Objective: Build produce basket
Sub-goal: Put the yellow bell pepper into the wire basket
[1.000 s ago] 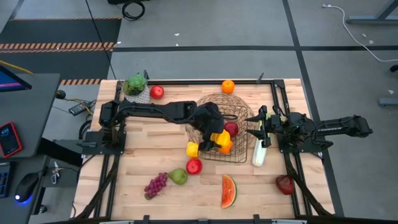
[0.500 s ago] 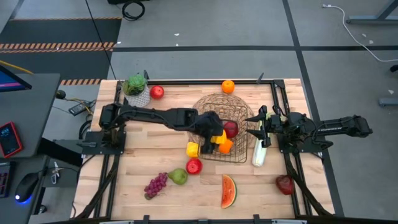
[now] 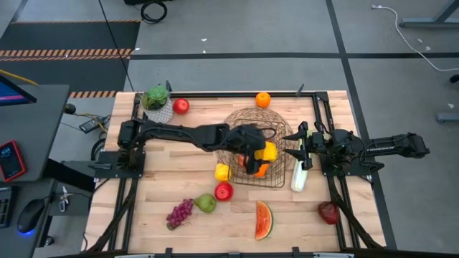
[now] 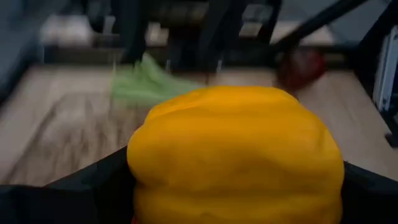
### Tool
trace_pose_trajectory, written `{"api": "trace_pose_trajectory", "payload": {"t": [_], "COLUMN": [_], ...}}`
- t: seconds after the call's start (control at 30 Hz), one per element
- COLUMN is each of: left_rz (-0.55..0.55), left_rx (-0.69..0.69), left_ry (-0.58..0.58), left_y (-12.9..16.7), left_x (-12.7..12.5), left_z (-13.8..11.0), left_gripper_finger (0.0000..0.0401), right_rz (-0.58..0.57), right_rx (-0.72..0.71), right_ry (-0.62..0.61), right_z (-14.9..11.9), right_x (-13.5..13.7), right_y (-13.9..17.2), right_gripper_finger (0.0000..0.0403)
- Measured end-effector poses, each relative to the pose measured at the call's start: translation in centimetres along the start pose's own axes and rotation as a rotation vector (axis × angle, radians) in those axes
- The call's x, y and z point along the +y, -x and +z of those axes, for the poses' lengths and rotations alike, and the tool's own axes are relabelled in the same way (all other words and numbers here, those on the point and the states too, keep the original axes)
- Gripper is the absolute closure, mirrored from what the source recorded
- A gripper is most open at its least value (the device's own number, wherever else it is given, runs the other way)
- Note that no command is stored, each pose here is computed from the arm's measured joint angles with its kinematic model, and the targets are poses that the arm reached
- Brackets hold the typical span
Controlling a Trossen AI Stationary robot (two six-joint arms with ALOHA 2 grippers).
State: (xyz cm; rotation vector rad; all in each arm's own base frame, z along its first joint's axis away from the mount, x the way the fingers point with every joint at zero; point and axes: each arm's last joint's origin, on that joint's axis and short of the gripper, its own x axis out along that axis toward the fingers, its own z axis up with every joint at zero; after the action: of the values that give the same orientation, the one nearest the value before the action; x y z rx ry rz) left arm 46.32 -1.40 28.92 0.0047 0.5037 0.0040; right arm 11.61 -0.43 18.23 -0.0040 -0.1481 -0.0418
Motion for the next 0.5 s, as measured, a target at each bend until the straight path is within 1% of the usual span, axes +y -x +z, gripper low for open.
{"api": "trace_pose_trajectory", "payload": {"t": [0.03,0.07,0.13,0.3,0.37,0.5], "left_rz": [-0.001,-0.002,-0.003,0.023,0.034,0.053], "left_rx": [-0.021,-0.006,-0.018,0.055,0.100,0.152], "left_ry": [-0.020,-0.036,-0.058,-0.101,-0.112,-0.106], "left_y": [-0.4,-0.8,-2.1,-4.3,-4.9,-5.2], "left_x": [-0.1,-0.1,-0.1,1.0,1.7,3.0], "left_z": [0.0,-0.4,-1.0,-3.2,-4.0,-4.9], "left_gripper_finger": [0.0048,0.0048,0.0048,0.0048,0.0048,0.0048], "right_rz": [0.001,0.001,0.000,0.001,0.000,0.000], "right_rx": [0.000,-0.003,0.000,0.005,0.007,0.007], "right_ry": [0.000,0.000,0.000,0.000,0.000,0.000], "right_z": [0.0,0.0,0.0,-0.1,-0.1,-0.1], "right_x": [0.0,0.0,0.0,0.0,0.0,0.0], "right_y": [0.0,0.0,0.0,0.0,0.0,0.0], "right_gripper_finger": [0.0172,0.0172,0.0172,0.0172,0.0172,0.0172]}}
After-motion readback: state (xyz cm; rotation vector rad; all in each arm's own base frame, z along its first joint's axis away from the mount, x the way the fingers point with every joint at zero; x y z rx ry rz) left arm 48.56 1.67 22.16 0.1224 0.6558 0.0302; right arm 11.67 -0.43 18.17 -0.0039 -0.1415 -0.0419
